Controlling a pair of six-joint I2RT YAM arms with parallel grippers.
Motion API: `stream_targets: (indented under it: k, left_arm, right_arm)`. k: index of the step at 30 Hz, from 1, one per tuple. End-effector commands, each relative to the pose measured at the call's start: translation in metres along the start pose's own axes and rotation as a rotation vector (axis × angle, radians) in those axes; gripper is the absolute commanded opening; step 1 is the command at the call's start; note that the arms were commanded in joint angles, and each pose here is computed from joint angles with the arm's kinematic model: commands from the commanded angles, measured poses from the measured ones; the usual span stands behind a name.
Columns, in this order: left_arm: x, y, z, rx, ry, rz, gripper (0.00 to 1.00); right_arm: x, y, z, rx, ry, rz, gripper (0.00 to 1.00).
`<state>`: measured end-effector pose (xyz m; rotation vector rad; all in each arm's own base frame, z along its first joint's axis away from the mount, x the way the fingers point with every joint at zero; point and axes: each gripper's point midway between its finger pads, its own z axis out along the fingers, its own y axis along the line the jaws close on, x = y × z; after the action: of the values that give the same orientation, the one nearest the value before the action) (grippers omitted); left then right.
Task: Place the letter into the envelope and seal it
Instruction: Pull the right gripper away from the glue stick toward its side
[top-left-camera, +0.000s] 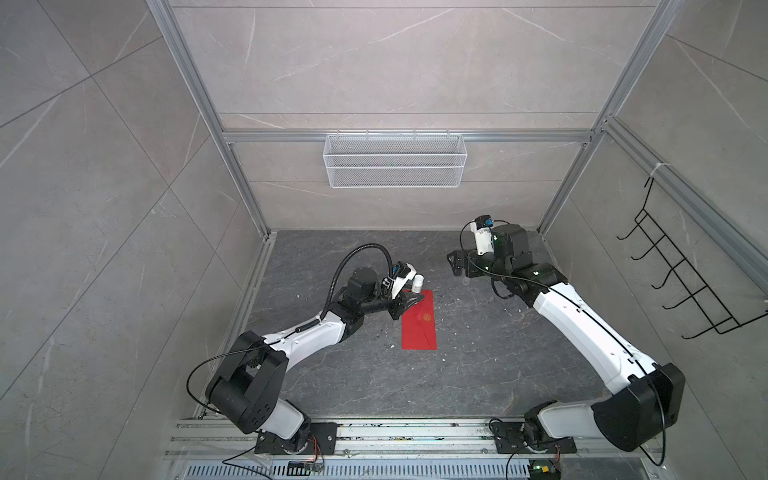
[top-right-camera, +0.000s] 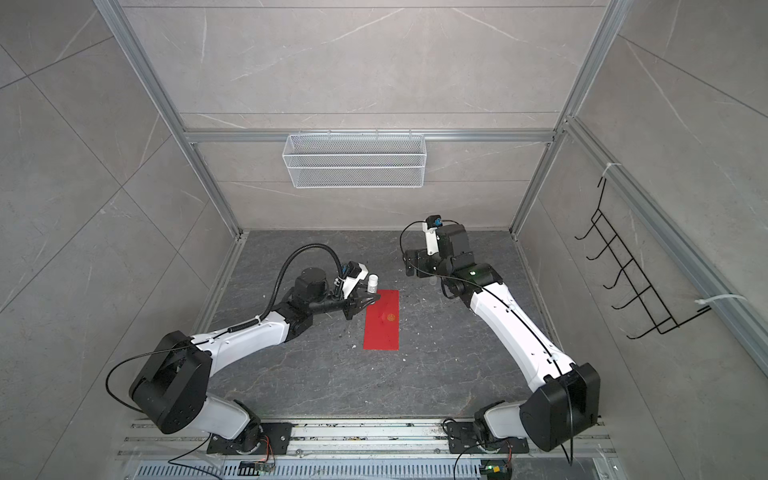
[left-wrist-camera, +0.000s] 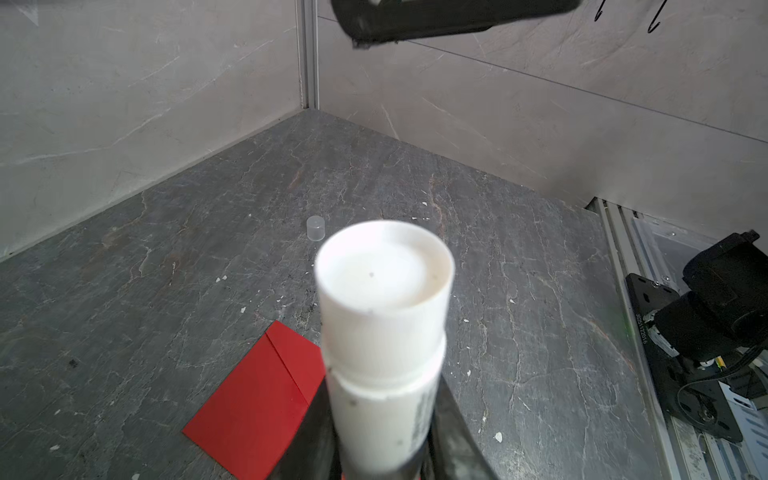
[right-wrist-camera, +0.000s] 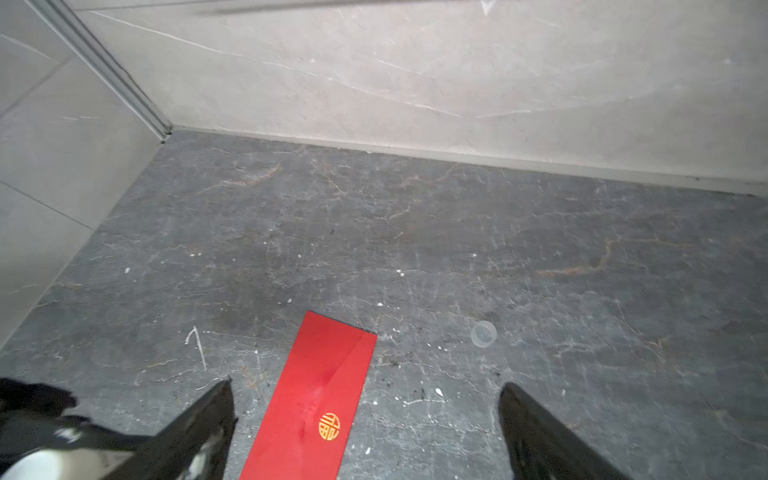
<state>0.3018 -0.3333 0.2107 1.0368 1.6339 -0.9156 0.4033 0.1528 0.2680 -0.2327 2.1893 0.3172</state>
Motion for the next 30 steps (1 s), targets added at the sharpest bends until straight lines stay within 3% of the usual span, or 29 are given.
stream_targets:
  k: [1, 10, 18, 30]
  left_arm:
    - [-0.03, -0.004, -0.012, -0.006, -0.082, 0.089, 0.0]
    - [-0.032, -0.006, -0.017, -0.019, -0.082, 0.102, 0.0]
    - [-0.035, -0.006, -0.019, -0.023, -0.079, 0.103, 0.0]
    - [-0.037, -0.009, -0.025, -0.03, -0.087, 0.11, 0.0]
  right_arm:
    - [0.015, -0.026, 0.02, 0.074, 0.084, 0.037, 0.99]
    - [0.051, -0.081, 0.064, 0.167, 0.248, 0.191, 0.99]
    - [0.086, -0.104, 0.09, 0.231, 0.42, 0.187, 0.98]
    - [0.115, -0.109, 0.118, 0.223, 0.541, 0.181, 0.91]
